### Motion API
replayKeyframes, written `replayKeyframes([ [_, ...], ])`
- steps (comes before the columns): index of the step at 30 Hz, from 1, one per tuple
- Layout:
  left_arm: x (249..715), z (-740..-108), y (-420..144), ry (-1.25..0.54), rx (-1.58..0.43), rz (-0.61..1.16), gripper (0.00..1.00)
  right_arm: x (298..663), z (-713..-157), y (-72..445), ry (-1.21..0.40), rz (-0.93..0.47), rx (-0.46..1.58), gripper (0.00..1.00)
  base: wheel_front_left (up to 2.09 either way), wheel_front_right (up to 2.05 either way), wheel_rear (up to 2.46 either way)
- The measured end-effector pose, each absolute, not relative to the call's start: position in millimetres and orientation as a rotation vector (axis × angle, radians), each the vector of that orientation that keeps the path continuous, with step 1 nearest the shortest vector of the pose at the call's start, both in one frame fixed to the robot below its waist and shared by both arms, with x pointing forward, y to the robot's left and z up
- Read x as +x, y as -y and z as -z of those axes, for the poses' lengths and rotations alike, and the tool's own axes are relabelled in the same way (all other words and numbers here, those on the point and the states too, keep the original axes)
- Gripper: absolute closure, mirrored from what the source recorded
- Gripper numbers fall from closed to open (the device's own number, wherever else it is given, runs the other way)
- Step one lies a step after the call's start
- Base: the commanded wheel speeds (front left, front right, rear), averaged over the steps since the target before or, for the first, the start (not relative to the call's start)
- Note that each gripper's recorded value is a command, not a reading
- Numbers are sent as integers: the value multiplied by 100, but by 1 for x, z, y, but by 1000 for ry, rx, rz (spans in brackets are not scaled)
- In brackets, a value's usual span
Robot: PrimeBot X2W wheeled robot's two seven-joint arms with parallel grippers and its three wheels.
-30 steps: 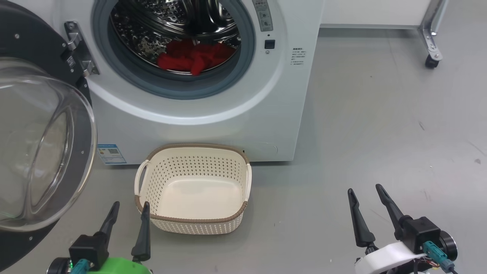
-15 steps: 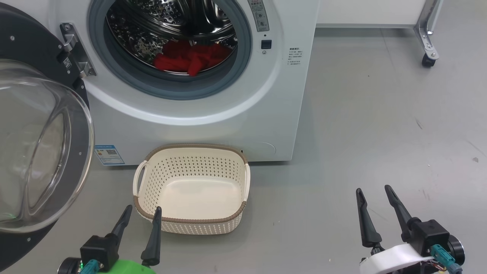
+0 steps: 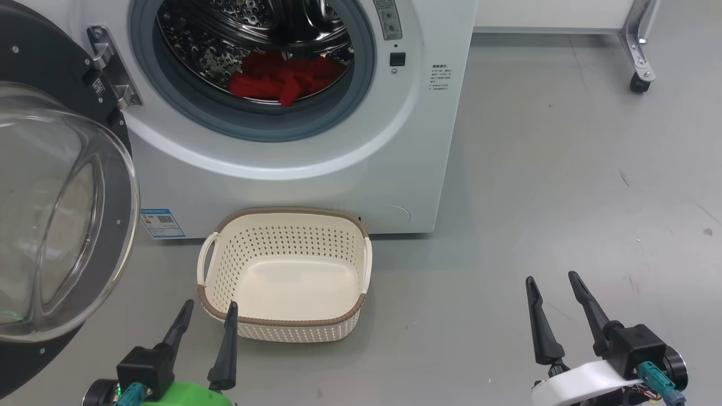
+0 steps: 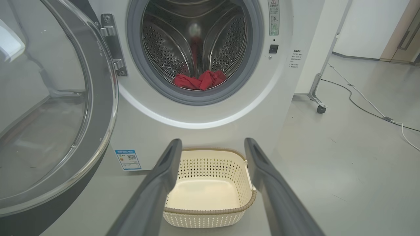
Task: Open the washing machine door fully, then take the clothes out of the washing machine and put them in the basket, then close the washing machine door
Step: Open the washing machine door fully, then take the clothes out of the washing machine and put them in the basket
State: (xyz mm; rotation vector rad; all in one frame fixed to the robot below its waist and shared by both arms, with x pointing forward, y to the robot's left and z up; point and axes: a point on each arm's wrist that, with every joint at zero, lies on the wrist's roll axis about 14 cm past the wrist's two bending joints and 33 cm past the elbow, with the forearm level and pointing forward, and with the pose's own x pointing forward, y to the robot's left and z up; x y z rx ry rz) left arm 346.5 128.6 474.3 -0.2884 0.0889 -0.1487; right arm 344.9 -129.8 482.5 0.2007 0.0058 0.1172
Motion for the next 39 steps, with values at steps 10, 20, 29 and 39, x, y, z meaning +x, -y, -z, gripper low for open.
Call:
replayKeyframes([
  [10,348,-476,-127,-84,-289,152,0,344,-483,130,-5,-115,202,0,1,-4,3],
  [20,348,-478,-127,-78,-277,150,0,344,-485,131,1,-111,207,0,27,-34,6],
  [29,349,-481,-125,-63,-277,155,0,338,-482,132,-8,-104,209,0,62,-62,0],
  [39,349,-484,-123,-57,-278,163,0,337,-483,132,-5,-102,212,0,92,-92,0],
])
